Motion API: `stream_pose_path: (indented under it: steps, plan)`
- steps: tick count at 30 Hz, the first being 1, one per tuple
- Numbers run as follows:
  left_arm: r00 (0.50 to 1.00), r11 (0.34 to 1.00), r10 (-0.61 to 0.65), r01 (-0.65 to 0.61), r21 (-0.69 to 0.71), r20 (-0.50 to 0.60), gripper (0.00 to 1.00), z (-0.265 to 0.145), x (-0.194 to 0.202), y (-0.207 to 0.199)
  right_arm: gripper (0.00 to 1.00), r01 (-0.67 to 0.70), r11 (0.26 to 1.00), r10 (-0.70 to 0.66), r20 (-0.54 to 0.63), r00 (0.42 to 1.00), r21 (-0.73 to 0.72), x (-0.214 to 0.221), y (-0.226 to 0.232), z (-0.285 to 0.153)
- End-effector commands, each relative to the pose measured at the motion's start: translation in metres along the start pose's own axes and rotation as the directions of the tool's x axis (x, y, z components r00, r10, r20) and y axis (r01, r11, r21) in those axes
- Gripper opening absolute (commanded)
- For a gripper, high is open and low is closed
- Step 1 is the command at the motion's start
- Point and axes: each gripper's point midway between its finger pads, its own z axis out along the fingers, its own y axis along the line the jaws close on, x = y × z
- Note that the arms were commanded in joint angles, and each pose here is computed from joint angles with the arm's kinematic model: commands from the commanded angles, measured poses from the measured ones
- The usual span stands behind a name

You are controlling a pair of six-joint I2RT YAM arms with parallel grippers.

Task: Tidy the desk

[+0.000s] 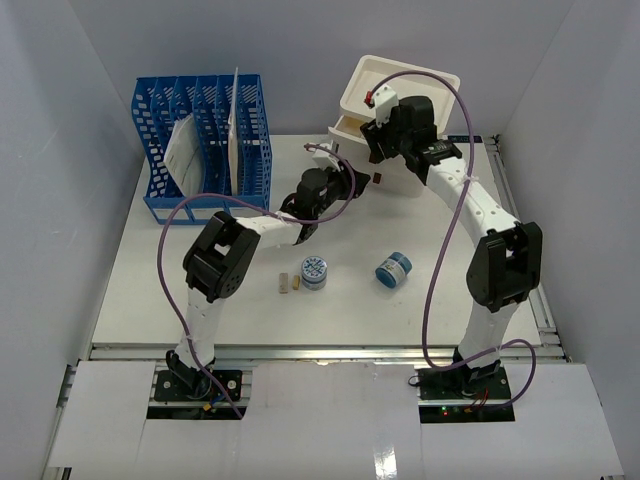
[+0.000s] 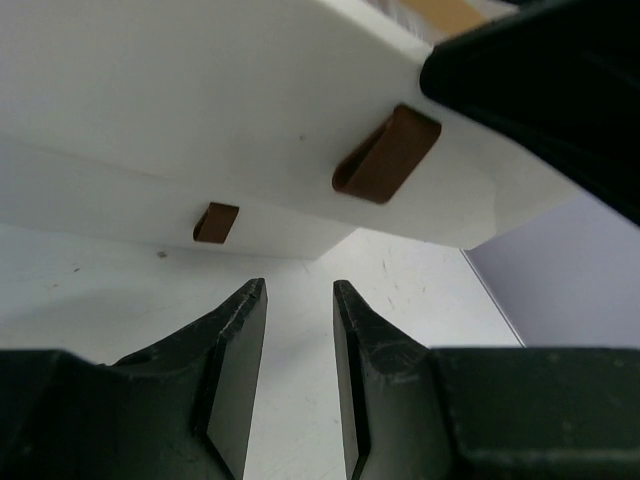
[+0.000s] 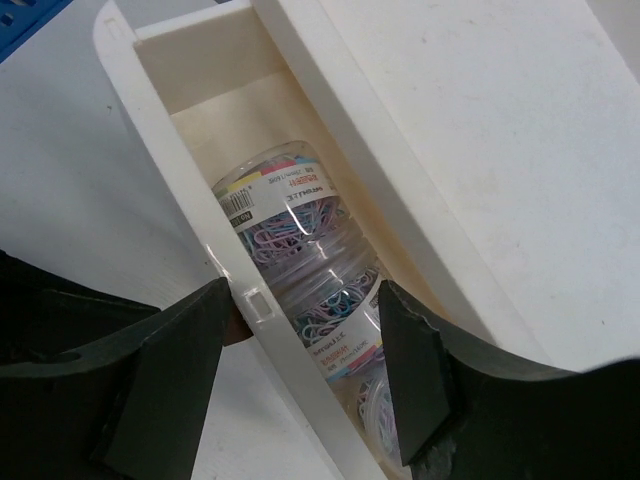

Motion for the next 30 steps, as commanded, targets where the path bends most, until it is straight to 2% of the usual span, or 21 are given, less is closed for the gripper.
stream_pose_path:
  steps: [1,7,14,17,24,30]
  plan:
    - [0.995,0.997,0.024,-0.032,0.076,0.101,0.44,-0.011,-0.052,-0.032,0.64,0.042,0.990,-0.054,0.090,0.994,0.136,-0.033,-0.042,0.005]
    - [0.994,0.995,0.035,-0.045,0.094,0.102,0.44,-0.012,-0.052,-0.034,0.58,0.058,0.989,-0.072,0.094,0.993,0.137,-0.034,-0.046,0.007]
    - [0.992,0.993,0.043,-0.056,0.107,0.117,0.44,-0.019,-0.058,-0.039,0.59,0.031,0.994,-0.054,0.229,0.972,0.101,-0.065,-0.040,-0.032]
    - [0.992,0.992,0.043,-0.056,0.110,0.116,0.44,-0.020,-0.057,-0.039,0.60,0.008,0.991,-0.042,0.262,0.964,0.130,-0.073,-0.046,-0.043]
    - [0.993,0.992,0.040,-0.053,0.117,0.111,0.44,-0.024,-0.057,-0.041,0.67,0.031,0.981,-0.073,0.217,0.973,0.189,-0.066,-0.060,-0.020]
    - [0.992,0.991,0.065,-0.077,0.114,0.107,0.44,-0.032,-0.058,-0.042,0.64,0.062,0.984,-0.090,0.162,0.983,0.166,-0.049,-0.063,0.005]
